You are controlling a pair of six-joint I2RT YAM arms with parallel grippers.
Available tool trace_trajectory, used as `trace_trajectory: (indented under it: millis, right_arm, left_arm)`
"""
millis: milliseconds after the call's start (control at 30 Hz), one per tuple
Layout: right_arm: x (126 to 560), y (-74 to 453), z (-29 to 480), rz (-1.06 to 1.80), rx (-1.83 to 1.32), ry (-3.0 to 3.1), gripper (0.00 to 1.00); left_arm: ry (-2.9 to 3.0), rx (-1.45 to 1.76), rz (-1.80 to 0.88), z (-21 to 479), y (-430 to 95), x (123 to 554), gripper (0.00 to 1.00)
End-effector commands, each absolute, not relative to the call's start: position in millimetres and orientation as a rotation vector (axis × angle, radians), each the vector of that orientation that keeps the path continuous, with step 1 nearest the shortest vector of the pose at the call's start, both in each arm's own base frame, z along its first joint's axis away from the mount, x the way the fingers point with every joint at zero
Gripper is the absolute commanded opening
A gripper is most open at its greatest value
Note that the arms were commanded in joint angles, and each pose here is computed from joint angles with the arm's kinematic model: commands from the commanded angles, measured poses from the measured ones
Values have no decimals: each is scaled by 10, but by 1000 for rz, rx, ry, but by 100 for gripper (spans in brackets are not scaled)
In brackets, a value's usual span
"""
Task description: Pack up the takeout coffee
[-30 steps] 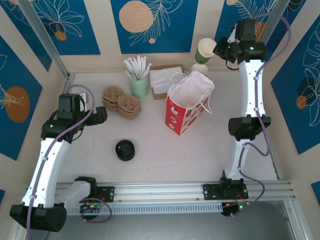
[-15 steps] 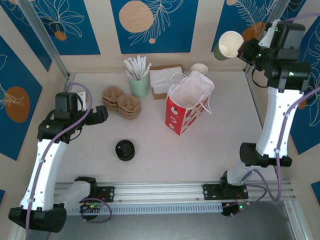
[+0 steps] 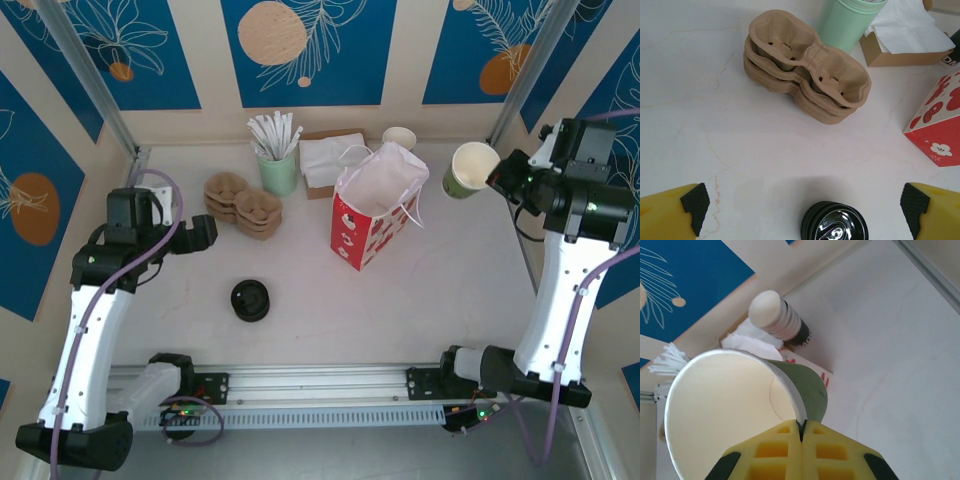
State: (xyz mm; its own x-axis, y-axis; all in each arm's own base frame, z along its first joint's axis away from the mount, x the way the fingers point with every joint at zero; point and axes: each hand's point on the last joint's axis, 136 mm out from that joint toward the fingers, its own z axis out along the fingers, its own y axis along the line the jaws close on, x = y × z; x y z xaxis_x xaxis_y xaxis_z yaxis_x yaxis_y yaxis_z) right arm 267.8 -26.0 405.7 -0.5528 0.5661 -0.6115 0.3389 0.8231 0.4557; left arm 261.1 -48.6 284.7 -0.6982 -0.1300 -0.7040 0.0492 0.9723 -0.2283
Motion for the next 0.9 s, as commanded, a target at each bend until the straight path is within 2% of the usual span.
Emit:
trace_trajectory:
  millis: [0, 433, 633, 867]
  right_arm:
    - [2501, -295, 3895, 315, 675, 2241, 0]
    - [2208, -73, 3030, 397, 774, 2399, 0]
    - [2149, 292, 2572, 454, 728, 2497, 0]
    - [2069, 807, 2269, 473, 569, 2536, 0]
  left_arm:
    - [2322, -13, -332, 2890, -561, 2523, 99]
    - [2313, -85, -451, 2772, -668, 2530, 99]
    - [2314, -111, -485, 2707, -702, 2585, 99]
    - [2350, -82, -554, 2520, -803, 2541, 99]
